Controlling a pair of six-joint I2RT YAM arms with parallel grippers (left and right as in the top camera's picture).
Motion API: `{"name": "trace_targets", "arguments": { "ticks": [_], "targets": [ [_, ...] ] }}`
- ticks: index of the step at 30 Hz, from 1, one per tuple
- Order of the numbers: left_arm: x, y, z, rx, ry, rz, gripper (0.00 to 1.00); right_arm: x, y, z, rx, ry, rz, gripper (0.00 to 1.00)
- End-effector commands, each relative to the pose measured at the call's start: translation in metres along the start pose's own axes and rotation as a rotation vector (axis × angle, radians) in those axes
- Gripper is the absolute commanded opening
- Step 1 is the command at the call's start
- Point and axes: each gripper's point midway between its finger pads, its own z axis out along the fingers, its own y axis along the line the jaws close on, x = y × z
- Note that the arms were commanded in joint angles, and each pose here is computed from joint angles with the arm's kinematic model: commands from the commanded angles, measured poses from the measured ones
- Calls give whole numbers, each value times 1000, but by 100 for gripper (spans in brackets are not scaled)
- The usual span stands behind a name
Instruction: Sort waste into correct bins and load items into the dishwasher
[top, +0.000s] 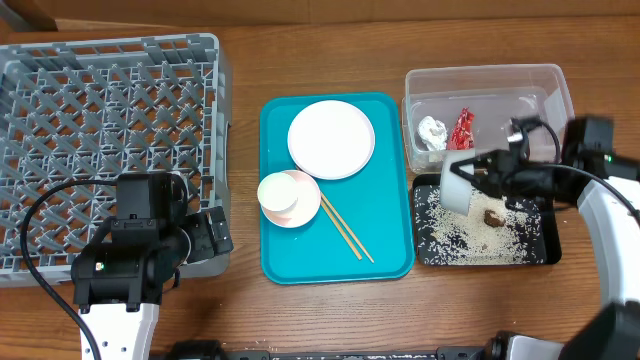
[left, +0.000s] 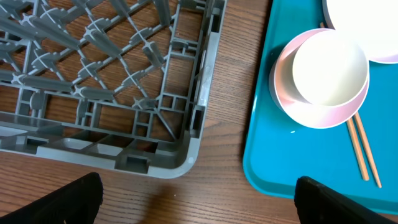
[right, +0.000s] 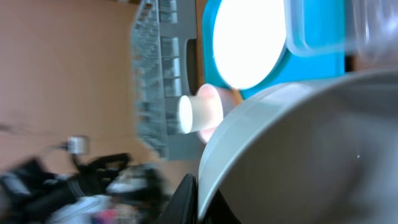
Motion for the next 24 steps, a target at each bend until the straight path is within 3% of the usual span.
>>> {"name": "trace_targets", "arguments": {
  "ticks": [1,12,20,24],
  "targets": [
    [-7,-4,-6,16,-27,-7,100,-11,16,10,243,-3,-224,4],
    [-7,-4,-6,17,-28,-7,100,-3,60,160,441,29,-945,4],
    [-7,-4,-6,16,-26,-7,100,-3,15,245,490,61,-1007,4],
    [-6,-3,-6,16,-25,-7,100,-1,-2,260,488,87,-998,4]
  ]
}}
